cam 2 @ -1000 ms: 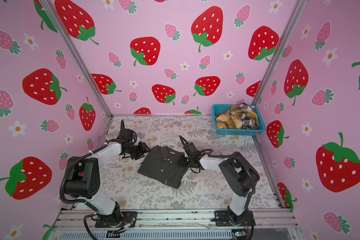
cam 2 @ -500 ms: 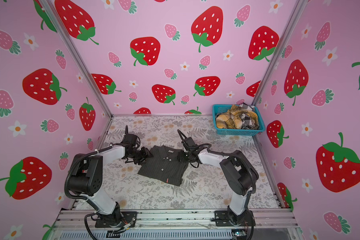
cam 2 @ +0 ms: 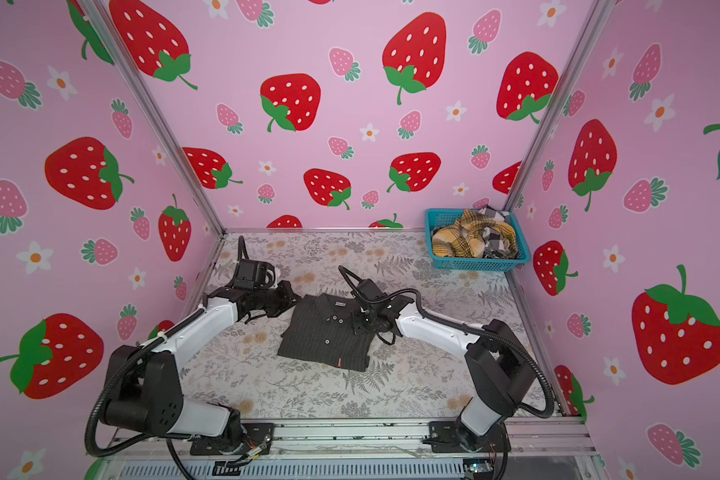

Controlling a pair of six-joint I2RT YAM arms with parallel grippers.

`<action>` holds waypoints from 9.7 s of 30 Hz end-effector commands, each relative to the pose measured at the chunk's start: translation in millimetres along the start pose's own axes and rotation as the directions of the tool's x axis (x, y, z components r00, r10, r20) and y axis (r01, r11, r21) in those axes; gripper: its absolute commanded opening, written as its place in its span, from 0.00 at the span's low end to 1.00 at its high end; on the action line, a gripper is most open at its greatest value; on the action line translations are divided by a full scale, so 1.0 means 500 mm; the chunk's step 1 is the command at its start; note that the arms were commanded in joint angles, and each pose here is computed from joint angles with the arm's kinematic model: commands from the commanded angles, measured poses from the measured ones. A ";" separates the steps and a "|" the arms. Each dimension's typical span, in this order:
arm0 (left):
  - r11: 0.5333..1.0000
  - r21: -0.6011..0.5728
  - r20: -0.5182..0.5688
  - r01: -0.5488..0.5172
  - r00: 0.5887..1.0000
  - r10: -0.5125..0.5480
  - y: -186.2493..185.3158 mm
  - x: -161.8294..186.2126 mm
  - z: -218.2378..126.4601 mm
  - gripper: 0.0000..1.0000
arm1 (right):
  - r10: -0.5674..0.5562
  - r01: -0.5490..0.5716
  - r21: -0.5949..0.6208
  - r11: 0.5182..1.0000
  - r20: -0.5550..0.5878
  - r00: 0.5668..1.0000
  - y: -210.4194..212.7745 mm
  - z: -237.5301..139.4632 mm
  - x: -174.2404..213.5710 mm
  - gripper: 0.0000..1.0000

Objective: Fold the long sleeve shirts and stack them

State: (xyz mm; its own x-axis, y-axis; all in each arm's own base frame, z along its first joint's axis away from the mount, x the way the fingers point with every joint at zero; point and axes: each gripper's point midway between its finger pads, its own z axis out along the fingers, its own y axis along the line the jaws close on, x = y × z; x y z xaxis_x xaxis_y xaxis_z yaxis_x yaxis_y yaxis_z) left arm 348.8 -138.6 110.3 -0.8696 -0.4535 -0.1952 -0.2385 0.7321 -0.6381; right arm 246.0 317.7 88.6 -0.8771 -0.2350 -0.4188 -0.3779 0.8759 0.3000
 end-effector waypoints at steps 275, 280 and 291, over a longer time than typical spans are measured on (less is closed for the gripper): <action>0.969 -0.003 -0.277 0.246 0.931 -0.237 0.196 0.178 0.076 0.54 | 0.240 -0.232 0.062 0.971 -0.235 0.942 -0.240 0.190 0.005 0.14; 0.964 0.027 -0.287 0.266 0.925 -0.247 0.187 0.181 0.084 0.47 | 0.241 -0.234 0.057 0.970 -0.230 0.943 -0.238 0.185 0.004 0.14; 0.967 0.044 -0.298 0.249 0.928 -0.225 0.173 0.189 0.104 0.46 | 0.234 -0.239 -0.002 0.971 -0.183 0.955 -0.208 0.156 -0.041 0.14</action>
State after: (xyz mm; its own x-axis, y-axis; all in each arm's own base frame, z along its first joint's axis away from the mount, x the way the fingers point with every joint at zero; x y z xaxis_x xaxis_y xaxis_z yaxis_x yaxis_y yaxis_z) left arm 289.4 -148.5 28.7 -0.9077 -0.4063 0.1044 -0.3276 0.5310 -0.7815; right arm 351.6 283.1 25.1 -0.9538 -0.0834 -0.2886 -0.2123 0.8669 0.4511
